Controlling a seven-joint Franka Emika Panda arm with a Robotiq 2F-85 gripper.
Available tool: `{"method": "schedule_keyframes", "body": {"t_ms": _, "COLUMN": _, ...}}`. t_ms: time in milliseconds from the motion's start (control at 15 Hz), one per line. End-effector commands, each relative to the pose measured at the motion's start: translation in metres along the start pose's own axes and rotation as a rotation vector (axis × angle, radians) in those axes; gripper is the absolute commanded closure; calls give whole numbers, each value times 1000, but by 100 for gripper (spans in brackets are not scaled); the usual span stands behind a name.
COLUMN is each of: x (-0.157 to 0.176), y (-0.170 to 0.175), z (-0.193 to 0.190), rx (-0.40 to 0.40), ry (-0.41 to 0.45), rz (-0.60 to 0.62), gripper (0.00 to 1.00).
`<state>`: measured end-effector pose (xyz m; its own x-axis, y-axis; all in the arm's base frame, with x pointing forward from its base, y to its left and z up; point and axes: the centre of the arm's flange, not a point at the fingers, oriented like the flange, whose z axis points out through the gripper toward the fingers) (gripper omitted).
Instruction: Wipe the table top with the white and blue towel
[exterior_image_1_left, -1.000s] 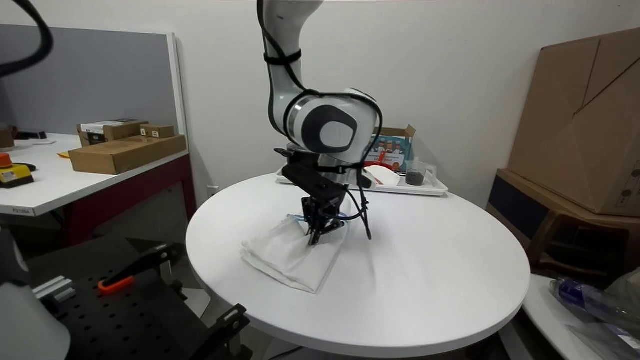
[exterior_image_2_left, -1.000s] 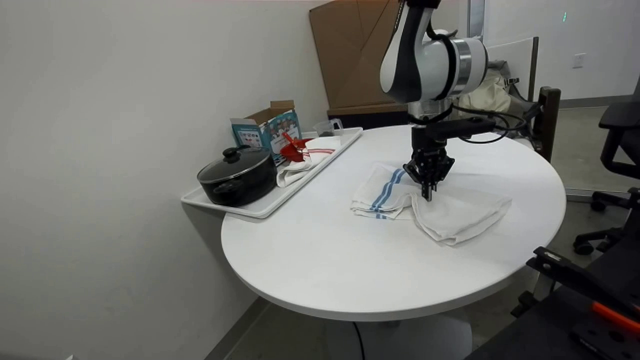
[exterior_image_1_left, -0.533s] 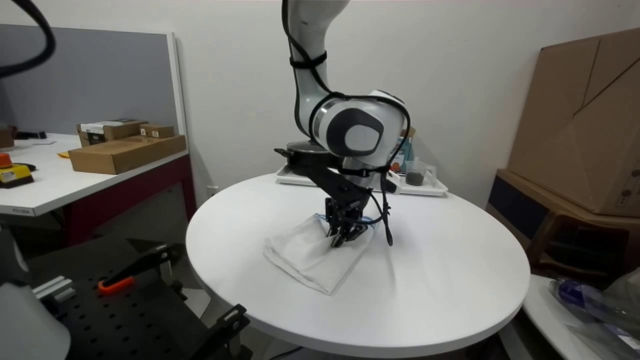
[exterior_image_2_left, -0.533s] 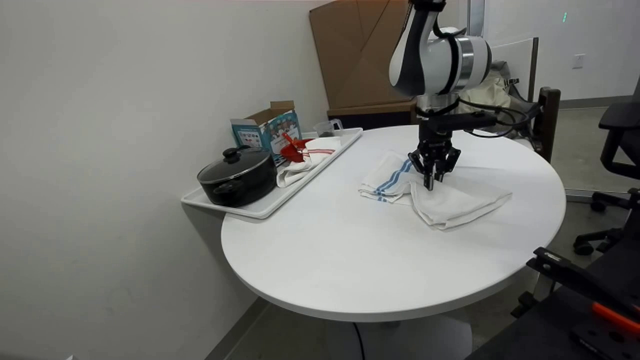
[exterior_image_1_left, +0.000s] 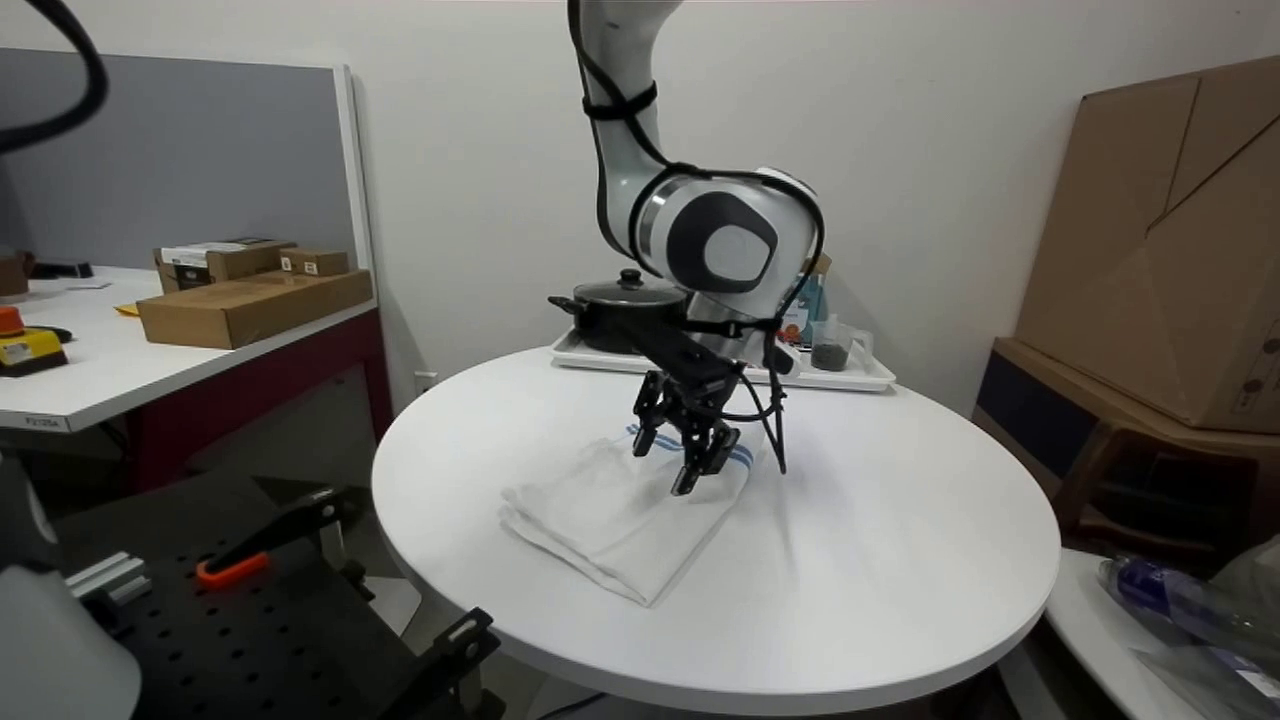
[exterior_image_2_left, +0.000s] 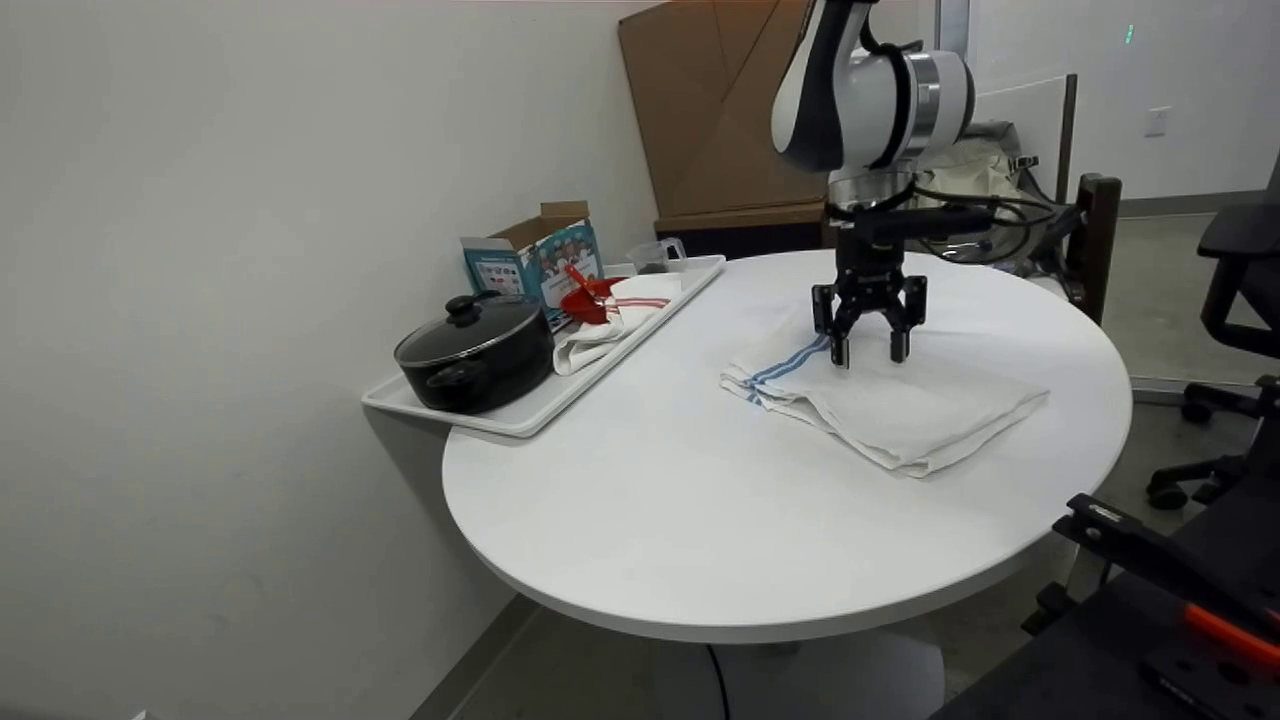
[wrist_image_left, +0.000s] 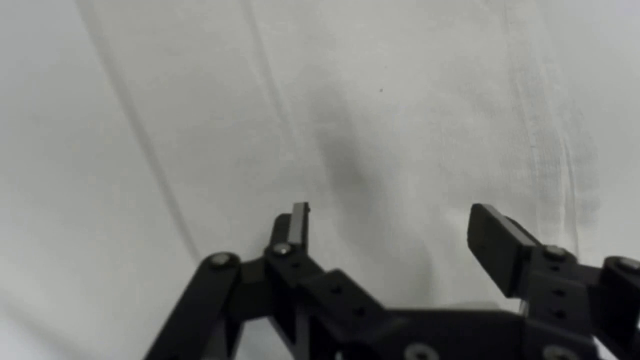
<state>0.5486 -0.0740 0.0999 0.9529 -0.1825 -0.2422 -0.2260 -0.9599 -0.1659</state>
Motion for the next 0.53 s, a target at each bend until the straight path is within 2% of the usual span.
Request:
{"method": "schedule_keyframes", "body": {"t_ms": 0, "x": -9, "y": 8, "z": -61, "rx": -39, "ry": 57, "rz": 25, "gripper": 0}}
{"method": "schedule_keyframes", "body": {"t_ms": 200, "x": -19, "y": 17, "z": -102, "rx": -59, "ry": 163, "rz": 41, "gripper": 0}}
{"method": "schedule_keyframes", "body": {"t_ms": 467, "x": -50, "y": 11, "z": -123, "rx": -83, "ry": 275, "rz": -50, "gripper": 0}}
